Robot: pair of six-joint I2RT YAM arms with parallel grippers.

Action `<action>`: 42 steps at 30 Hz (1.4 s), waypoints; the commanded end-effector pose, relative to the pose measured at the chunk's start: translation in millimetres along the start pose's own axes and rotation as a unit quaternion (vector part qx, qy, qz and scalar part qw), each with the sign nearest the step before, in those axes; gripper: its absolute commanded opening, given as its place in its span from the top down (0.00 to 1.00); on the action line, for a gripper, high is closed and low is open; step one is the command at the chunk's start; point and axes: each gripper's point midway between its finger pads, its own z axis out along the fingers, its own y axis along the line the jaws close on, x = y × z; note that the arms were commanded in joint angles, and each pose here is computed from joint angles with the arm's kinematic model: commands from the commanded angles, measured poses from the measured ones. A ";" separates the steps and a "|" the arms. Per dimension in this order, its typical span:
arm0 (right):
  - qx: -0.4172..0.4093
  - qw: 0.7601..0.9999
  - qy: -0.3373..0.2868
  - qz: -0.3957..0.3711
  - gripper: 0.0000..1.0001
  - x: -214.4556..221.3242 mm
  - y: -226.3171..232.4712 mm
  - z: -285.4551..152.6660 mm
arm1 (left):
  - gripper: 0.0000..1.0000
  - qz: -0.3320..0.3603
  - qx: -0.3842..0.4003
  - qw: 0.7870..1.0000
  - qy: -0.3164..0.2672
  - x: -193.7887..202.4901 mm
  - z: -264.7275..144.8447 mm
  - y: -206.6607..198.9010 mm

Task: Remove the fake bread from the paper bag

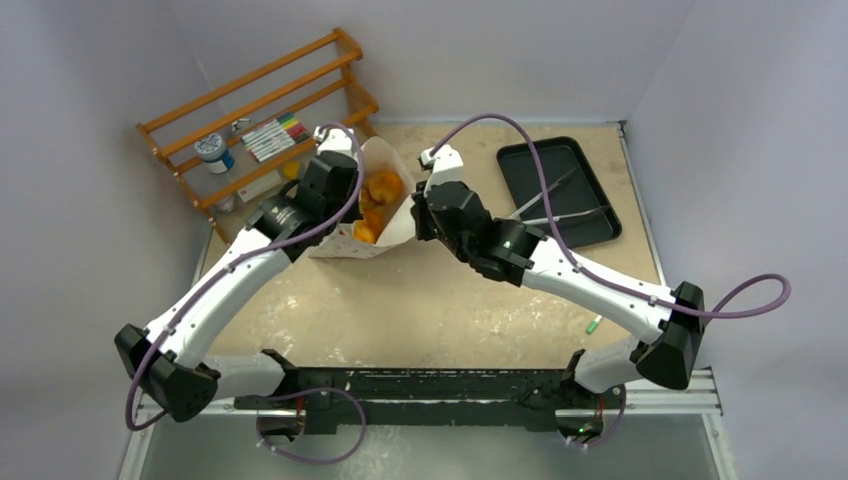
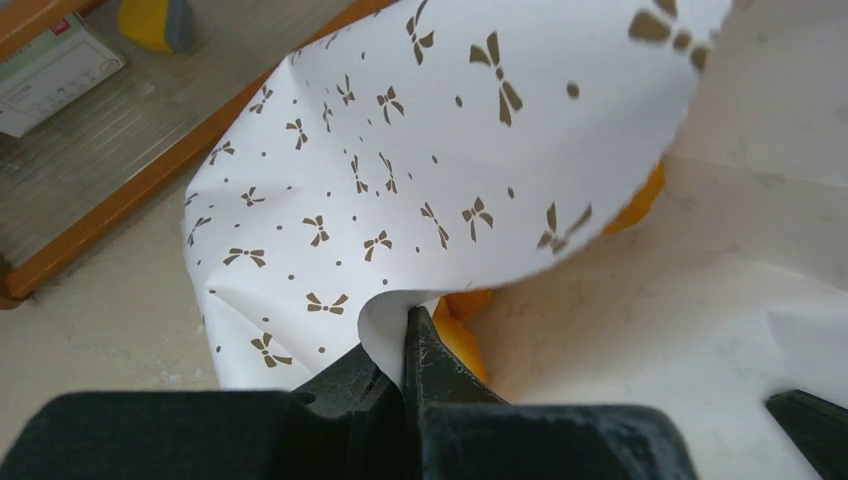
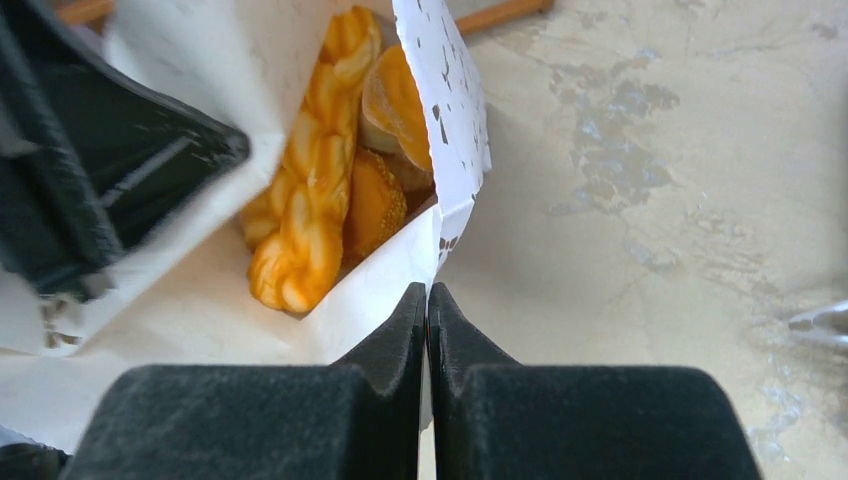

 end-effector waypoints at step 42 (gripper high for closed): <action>0.343 0.901 -0.066 0.257 0.31 15.6 -87.3 -50.0 | 1.00 -0.096 0.041 0.985 -0.135 -12.5 -43.2 1.4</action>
